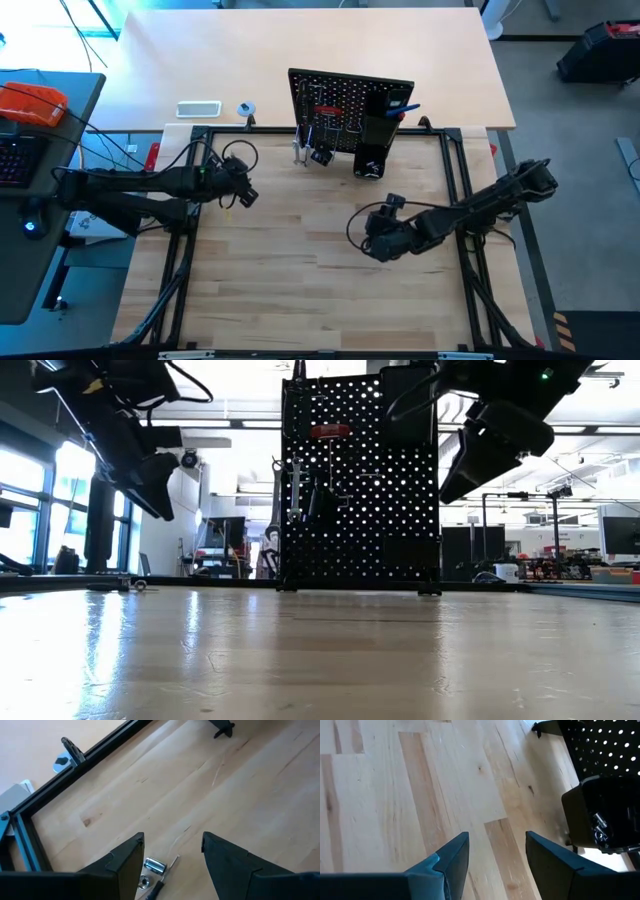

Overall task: Hang tools onto peg board
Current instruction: Put the socket into the bottom black bin on the peg board

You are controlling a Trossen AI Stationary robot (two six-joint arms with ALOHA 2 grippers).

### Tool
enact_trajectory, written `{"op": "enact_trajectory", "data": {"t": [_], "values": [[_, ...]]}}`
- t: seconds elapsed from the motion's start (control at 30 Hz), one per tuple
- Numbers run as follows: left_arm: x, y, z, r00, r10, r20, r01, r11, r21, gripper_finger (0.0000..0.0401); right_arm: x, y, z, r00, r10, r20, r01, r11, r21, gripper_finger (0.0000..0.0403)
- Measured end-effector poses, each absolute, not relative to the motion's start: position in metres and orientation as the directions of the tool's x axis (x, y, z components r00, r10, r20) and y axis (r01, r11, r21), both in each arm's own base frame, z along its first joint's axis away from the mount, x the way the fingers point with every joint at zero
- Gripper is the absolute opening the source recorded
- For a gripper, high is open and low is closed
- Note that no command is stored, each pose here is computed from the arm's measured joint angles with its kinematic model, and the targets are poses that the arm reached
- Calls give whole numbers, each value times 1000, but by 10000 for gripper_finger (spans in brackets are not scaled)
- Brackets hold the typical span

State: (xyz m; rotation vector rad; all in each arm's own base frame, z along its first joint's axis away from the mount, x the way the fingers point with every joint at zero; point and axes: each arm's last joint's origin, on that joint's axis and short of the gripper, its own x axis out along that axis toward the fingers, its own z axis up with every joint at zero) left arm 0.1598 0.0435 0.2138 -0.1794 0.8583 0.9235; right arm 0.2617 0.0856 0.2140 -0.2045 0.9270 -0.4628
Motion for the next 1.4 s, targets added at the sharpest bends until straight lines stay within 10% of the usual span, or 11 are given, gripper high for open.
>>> {"op": "enact_trajectory", "data": {"t": [0.8,1.4], "values": [[160,47,180,602,577,-553,-706,708,-30,195,267,92,208,531,-512,-675,277,858,-432,188],[135,59,156,525,648,-553,-826,546,-144,195,279,77,173,746,-310,-589,196,948,-250,188]]}}
